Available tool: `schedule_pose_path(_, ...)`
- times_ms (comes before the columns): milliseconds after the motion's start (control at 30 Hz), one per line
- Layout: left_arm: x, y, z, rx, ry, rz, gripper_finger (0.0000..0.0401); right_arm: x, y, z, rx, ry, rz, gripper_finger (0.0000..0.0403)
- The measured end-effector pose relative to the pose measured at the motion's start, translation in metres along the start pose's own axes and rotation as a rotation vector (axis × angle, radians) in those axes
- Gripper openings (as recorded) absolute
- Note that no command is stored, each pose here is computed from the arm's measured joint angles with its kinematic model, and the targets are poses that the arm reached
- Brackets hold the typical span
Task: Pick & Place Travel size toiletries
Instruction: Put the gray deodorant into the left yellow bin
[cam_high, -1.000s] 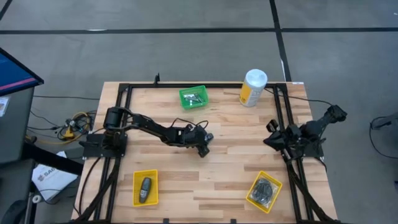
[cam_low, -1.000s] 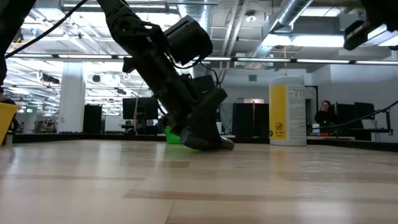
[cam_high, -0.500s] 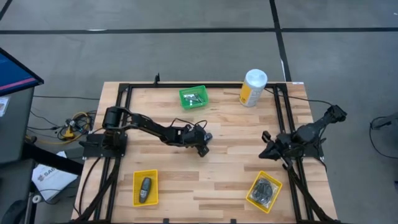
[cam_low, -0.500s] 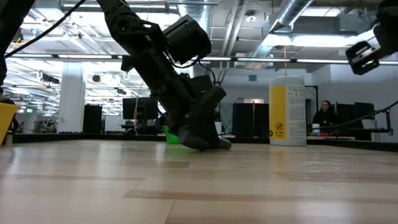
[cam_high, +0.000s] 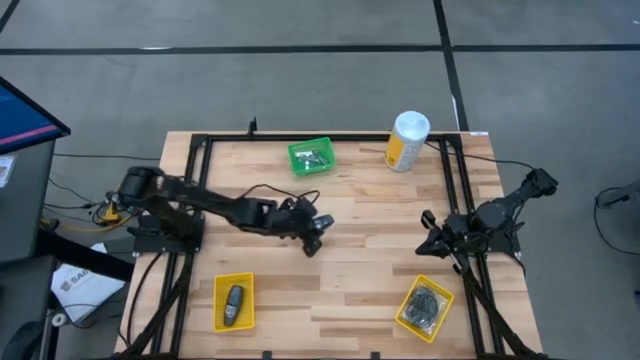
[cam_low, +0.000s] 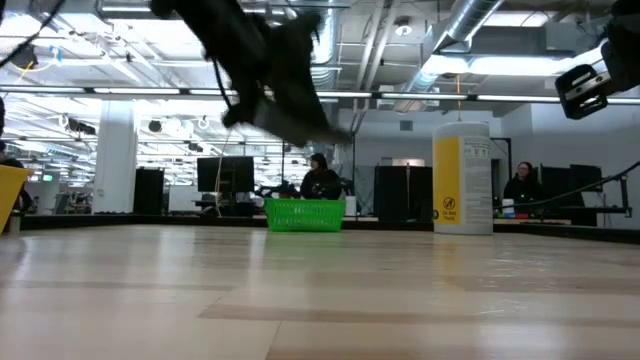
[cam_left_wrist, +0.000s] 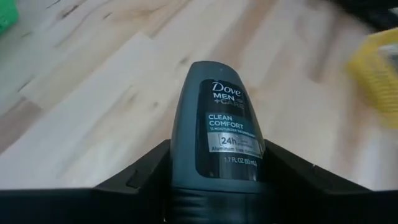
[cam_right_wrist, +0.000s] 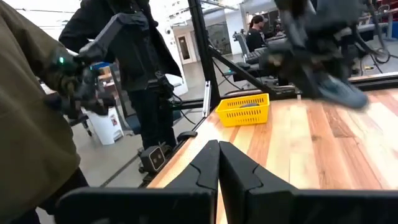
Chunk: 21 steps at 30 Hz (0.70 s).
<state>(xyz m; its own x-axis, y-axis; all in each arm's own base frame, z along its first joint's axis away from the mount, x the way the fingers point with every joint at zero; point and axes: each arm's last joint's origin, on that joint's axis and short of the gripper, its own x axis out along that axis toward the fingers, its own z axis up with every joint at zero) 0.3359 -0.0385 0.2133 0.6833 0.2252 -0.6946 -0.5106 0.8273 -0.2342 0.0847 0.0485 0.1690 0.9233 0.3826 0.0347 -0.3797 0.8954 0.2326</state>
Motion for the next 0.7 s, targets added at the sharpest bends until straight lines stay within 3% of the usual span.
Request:
schedule_pose_path(167, -0.061, -0.011, -0.001, -0.004, -0.004, -0.093, 0.02, 0.0, 0.0, 0.0, 0.031, 0.0, 0.0, 0.0)
schedule_pose_path(367, -0.117, -0.017, -0.01, -0.128, -0.009, -0.176, 0.02, 0.0, 0.0, 0.0, 0.034, 0.0, -0.003, 0.0)
schedule_pose_path(533, -0.144, -0.026, -0.029, -0.223, 0.063, -0.247, 0.02, 0.0, 0.0, 0.0, 0.034, 0.0, -0.004, 0.0)
schedule_pose_path(700, -0.161, -0.034, -0.056, -0.324, 0.183, -0.242, 0.02, 0.0, 0.0, 0.0, 0.034, 0.0, -0.004, 0.0)
